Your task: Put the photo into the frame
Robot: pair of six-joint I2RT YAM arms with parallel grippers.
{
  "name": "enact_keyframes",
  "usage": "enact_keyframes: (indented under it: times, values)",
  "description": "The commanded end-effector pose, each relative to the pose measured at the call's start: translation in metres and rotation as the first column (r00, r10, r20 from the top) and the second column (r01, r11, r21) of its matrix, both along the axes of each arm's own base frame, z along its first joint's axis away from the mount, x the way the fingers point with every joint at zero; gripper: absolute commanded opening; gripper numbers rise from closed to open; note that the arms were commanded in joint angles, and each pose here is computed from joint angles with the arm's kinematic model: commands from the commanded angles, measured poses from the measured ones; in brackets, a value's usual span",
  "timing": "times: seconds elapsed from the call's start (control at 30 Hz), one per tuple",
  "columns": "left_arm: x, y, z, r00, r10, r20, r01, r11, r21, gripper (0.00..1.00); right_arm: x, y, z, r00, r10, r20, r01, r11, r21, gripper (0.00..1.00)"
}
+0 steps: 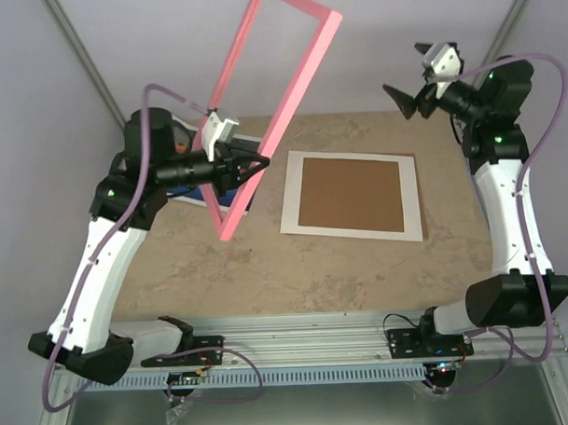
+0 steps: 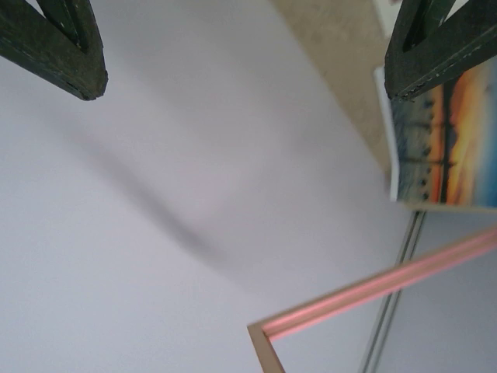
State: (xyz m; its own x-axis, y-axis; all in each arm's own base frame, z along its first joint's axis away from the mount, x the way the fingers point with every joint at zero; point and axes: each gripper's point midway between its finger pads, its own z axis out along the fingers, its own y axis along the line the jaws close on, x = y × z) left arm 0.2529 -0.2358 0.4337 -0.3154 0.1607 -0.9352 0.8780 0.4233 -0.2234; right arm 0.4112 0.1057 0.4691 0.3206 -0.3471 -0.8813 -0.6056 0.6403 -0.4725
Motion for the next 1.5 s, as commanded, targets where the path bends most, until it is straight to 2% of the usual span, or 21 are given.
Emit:
enact_keyframes:
  times: [0.0,0.13,0.27,0.43,0.57,0.67,0.8,0.9,1.03,1.23,1.27,1.3,1.4,1.47]
  values:
    - [-0.054,-0.011,0.073,0.963,-0.234,0.132,0.257,0.944,-0.207,0.0,-0.01,0.016,0.065,0.98,0.046,0.191,-0.05,0.999,0.017,0.98]
    - [-0.078,-0.014,0.09,0.92,-0.376,0.113,0.392,0.87,-0.3,0.0,-0.026,0.04,0.104,0.942,0.088,0.324,-0.089,0.996,-0.013,0.98]
    - [-0.099,-0.011,0.103,0.866,-0.49,0.097,0.488,0.79,-0.372,0.0,-0.043,0.067,0.117,0.902,0.13,0.412,-0.109,0.991,-0.074,0.98]
    - [-0.12,-0.006,0.102,0.822,-0.566,0.057,0.533,0.731,-0.425,0.0,-0.046,0.078,0.127,0.889,0.086,0.451,-0.068,0.996,-0.056,0.98]
    - [-0.135,-0.008,0.094,0.783,-0.621,0.04,0.578,0.703,-0.415,0.0,-0.048,0.082,0.132,0.88,0.089,0.466,-0.07,0.996,-0.057,0.97]
    - [-0.141,-0.009,0.092,0.766,-0.642,0.034,0.597,0.691,-0.407,0.0,-0.05,0.088,0.132,0.876,0.108,0.469,-0.083,0.994,-0.072,0.9]
    - [-0.147,-0.008,0.091,0.752,-0.659,0.029,0.612,0.681,-0.402,0.0,-0.05,0.093,0.129,0.876,0.113,0.469,-0.082,0.993,-0.086,0.73]
    - [-0.149,-0.008,0.089,0.747,-0.665,0.023,0.616,0.679,-0.399,0.0,-0.049,0.092,0.129,0.878,0.097,0.469,-0.066,0.994,-0.082,0.58]
    - [-0.146,-0.009,0.086,0.749,-0.663,0.001,0.605,0.684,-0.408,0.0,-0.046,0.089,0.128,0.879,0.07,0.471,-0.037,0.996,-0.081,0.34]
    - [-0.131,-0.016,0.078,0.767,-0.641,-0.037,0.571,0.708,-0.415,0.0,-0.045,0.086,0.119,0.893,0.053,0.448,-0.008,0.995,-0.102,0.09]
    - [-0.127,-0.018,0.076,0.771,-0.635,-0.051,0.562,0.716,-0.414,0.02,-0.043,0.084,0.116,0.898,0.047,0.438,0.001,0.994,-0.108,0.03]
    - [-0.124,-0.018,0.075,0.779,-0.625,-0.053,0.553,0.724,-0.411,0.11,-0.043,0.083,0.113,0.903,0.039,0.428,0.011,0.993,-0.114,0.01]
    - [-0.103,-0.018,0.067,0.816,-0.572,-0.085,0.495,0.766,-0.41,0.23,-0.038,0.078,0.102,0.923,0.011,0.385,0.044,0.99,-0.136,0.01]
    - [-0.082,-0.014,0.062,0.857,-0.505,-0.104,0.427,0.807,-0.409,0.36,-0.036,0.074,0.093,0.939,0.009,0.344,0.05,0.986,-0.161,0.0]
